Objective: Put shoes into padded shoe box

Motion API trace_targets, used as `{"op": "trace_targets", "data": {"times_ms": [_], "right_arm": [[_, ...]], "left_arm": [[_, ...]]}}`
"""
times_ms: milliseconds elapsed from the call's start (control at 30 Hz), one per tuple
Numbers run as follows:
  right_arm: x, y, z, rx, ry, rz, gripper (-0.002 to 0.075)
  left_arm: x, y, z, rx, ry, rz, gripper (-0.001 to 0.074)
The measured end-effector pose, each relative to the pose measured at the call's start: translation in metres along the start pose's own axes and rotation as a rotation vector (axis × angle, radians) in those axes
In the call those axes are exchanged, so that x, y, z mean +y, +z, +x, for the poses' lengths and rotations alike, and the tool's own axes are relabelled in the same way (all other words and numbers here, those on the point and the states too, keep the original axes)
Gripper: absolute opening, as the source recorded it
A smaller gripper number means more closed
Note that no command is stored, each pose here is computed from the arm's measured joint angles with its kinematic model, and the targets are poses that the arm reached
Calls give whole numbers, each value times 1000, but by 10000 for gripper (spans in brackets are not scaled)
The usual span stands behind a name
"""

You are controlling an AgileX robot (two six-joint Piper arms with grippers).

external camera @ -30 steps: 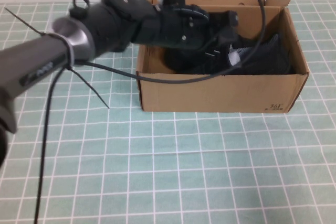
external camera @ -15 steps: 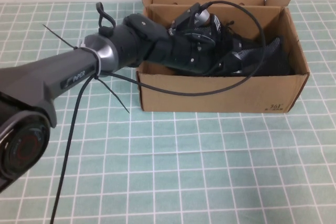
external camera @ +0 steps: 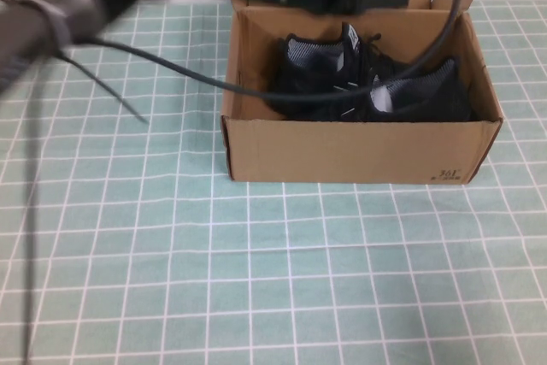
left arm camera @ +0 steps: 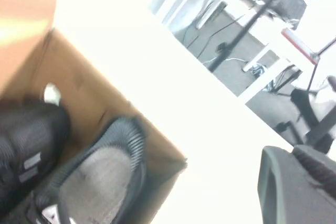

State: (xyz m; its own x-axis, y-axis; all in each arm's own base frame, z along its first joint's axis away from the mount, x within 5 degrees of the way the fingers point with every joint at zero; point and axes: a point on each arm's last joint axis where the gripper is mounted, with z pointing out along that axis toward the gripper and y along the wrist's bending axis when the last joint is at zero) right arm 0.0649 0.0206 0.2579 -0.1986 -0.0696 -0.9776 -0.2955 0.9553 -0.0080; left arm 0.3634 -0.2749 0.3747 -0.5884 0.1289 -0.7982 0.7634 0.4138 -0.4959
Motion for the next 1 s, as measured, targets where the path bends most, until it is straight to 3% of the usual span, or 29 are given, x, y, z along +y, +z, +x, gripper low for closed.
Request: {"op": "trace_targets", "data": {"times_ms": [100,267,400,533,733,1000], "right_arm": [[0,0,0,0,0,0,-7],[0,0,0,0,0,0,-7],[0,0,0,0,0,0,-7],[0,0,0,0,0,0,-7],[0,0,0,0,0,0,-7],[0,0,0,0,0,0,-7]], "left_arm": [[-39,-43,-18,-22,150,-37,0],[-80,-113,-27,14,310,-252,-1],[-107,-161,-21,71,343,-385,-1],[-129,-195,2,130,356,-403,-1],[-145,-233,54,80,366,-443,-1],[-124,-247,147,50,367,-539,-1]]}}
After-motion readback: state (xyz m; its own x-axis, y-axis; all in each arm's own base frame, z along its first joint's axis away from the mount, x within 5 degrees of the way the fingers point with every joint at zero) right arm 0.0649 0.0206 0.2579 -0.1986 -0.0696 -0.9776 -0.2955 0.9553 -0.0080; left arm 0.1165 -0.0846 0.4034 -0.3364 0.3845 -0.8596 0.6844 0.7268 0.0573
